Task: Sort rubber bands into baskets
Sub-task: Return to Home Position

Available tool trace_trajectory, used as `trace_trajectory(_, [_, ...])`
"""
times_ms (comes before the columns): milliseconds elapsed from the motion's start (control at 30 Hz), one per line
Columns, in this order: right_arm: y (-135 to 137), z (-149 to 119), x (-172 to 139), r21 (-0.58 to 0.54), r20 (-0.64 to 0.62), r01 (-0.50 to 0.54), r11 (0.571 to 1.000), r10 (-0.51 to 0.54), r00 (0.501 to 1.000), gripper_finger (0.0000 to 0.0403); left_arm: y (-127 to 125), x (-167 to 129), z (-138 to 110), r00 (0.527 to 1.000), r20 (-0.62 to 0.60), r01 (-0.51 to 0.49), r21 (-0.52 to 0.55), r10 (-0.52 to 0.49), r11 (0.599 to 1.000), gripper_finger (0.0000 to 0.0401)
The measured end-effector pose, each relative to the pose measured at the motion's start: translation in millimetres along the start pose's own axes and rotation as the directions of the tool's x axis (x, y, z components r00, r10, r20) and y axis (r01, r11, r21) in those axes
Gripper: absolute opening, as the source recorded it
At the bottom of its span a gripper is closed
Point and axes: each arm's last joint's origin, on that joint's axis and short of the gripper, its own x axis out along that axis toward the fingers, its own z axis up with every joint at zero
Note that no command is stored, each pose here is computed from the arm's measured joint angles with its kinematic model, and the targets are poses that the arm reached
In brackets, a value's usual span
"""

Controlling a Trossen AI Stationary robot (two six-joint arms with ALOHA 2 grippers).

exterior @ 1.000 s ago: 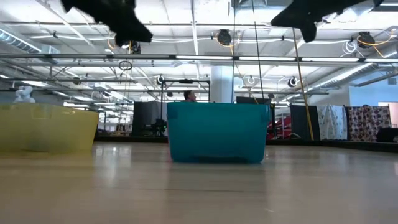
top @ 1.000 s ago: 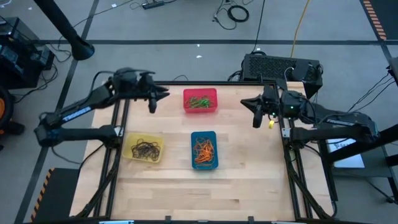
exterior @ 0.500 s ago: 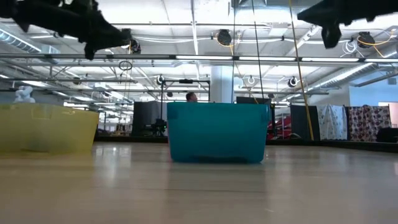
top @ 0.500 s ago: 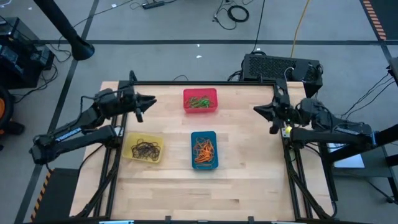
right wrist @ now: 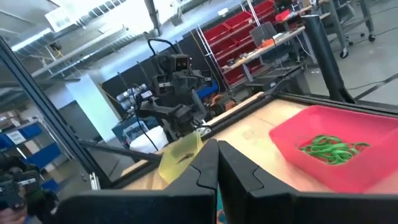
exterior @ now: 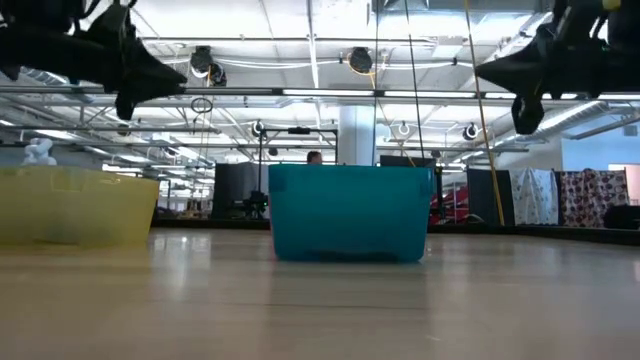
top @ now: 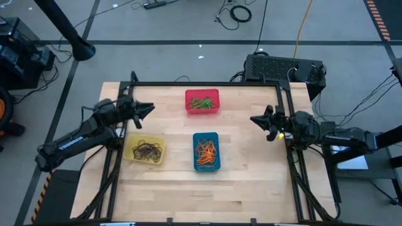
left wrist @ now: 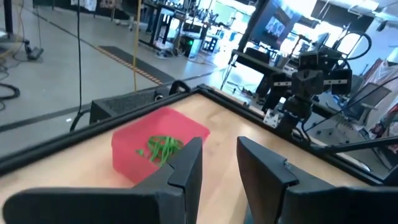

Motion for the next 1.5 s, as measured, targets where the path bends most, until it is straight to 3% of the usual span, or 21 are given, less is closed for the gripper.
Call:
trace_trajectory(233, [-6.6, -9.2, -9.5, -0.027, -0.025, 0.025, 0.999, -0.026, 0.999, 0.0, 6.3, -3.0, -21.9, 1.0, -0.013, 0.014, -0.067, -0.015, 0.998, 0.0107])
trace_trajectory(500, [-16.6, -15.7, -21.8, -0.013, 0.043, 0.057, 0.998, -0.057, 0.997, 0.0, 12.6, -4.9, -41.2, 1.0, -0.01, 0.016, -0.079, -0.016, 0.997, 0.0107])
trace_trajectory(667, [-21.4, -22.9, -21.7, -0.097, 0.016, 0.07, 0.993, -0.069, 0.998, 0.0, 18.0, -1.5, -54.5, 1.0, -0.017, 0.015, -0.107, -0.017, 0.994, 0.0107])
trace_trajectory(1133, [-20.2, -25.2, -23.3, -0.067, -0.074, 0.033, 0.997, -0.037, 0.997, 0.0, 17.0, -1.0, -61.0, 0.991, -0.024, 0.13, -0.125, -0.134, 0.984, 0.0107])
trace_trajectory(1233, [-18.6, -23.1, -26.5, -0.079, -0.151, 0.073, 0.994, -0.085, 0.985, 0.0, 17.9, -1.0, -61.0, 0.992, -0.023, 0.118, -0.126, -0.122, 0.985, 0.0107])
trace_trajectory(1333, [-21.1, -24.7, -34.2, -0.079, -0.262, 0.21, 0.974, -0.224, 0.939, 0.0, 20.1, -1.1, -60.4, 0.997, -0.011, 0.079, -0.121, -0.081, 0.989, 0.0107])
trace_trajectory(1400, [-23.0, -24.7, -37.3, -0.047, -0.275, 0.303, 0.952, -0.304, 0.912, 0.0, 22.8, -1.1, -60.4, 1.0, 0.005, 0.012, -0.099, -0.011, 0.995, 0.0107])
trace_trajectory(1500, [-23.4, -24.5, -37.1, -0.04, -0.27, 0.321, 0.946, -0.319, 0.908, 0.0, 25.9, -0.4, -61.5, 0.997, 0.009, -0.069, -0.06, 0.07, 0.996, 0.0107])
